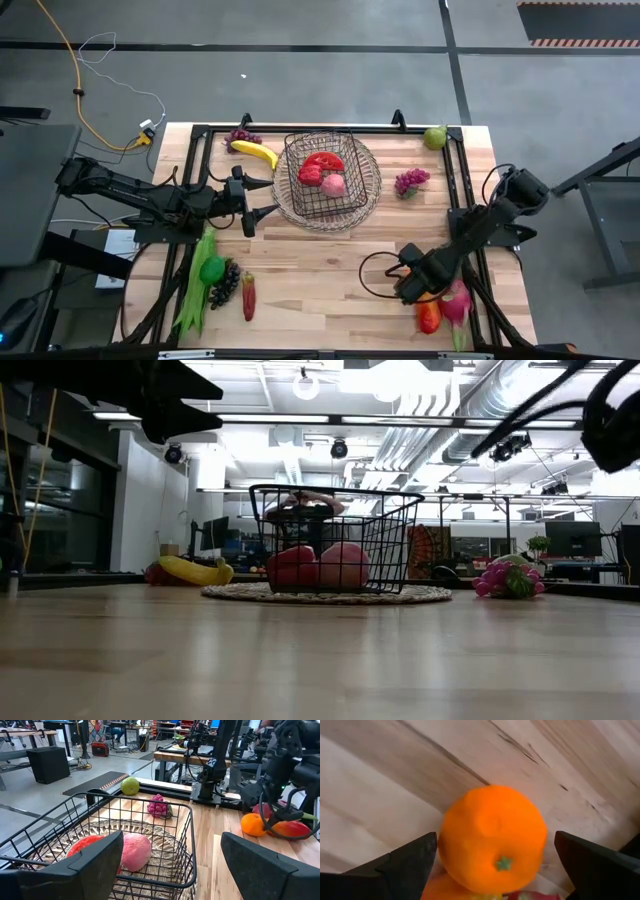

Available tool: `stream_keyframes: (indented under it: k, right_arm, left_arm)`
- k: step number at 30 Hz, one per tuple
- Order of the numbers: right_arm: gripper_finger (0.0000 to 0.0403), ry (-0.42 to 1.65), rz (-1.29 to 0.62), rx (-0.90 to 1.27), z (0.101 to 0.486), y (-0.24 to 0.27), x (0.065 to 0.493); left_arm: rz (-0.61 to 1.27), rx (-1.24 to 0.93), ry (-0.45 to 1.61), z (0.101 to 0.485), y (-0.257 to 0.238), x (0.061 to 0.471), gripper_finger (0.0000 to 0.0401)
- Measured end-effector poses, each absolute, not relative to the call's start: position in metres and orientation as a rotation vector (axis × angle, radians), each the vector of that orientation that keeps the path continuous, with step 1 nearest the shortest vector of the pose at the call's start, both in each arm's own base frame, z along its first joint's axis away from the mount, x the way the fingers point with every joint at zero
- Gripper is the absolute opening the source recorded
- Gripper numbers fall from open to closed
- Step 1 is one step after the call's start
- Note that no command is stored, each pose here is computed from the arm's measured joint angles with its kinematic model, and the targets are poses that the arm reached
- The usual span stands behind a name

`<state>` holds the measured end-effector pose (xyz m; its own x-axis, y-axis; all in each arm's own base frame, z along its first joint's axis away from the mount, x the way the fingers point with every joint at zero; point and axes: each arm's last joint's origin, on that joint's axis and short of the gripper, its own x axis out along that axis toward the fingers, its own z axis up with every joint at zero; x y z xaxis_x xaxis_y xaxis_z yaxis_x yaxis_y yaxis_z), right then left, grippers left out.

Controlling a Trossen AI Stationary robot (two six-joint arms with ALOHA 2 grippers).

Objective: Build produce basket
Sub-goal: Put the orange into the black wire basket

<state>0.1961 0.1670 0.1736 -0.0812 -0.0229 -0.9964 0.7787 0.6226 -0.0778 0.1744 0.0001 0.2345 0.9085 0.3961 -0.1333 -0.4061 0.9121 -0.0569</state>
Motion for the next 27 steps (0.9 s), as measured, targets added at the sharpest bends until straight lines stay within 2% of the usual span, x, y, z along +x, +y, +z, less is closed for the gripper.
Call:
stream_keyframes:
  k: [10,27]
  right_arm:
    - [0.0393,1.585,-0.794,0.655,0.154,0.173,0.201]
    - [0.0392,1.554,-0.769,0.646,0.153,0.174,0.203]
  left_arm:
    - [0.414,-0.084,0.120,0.235,0.000,0.174,0.0323]
    - [0.414,-0.084,0.120,0.235,0.000,0.174,0.0323]
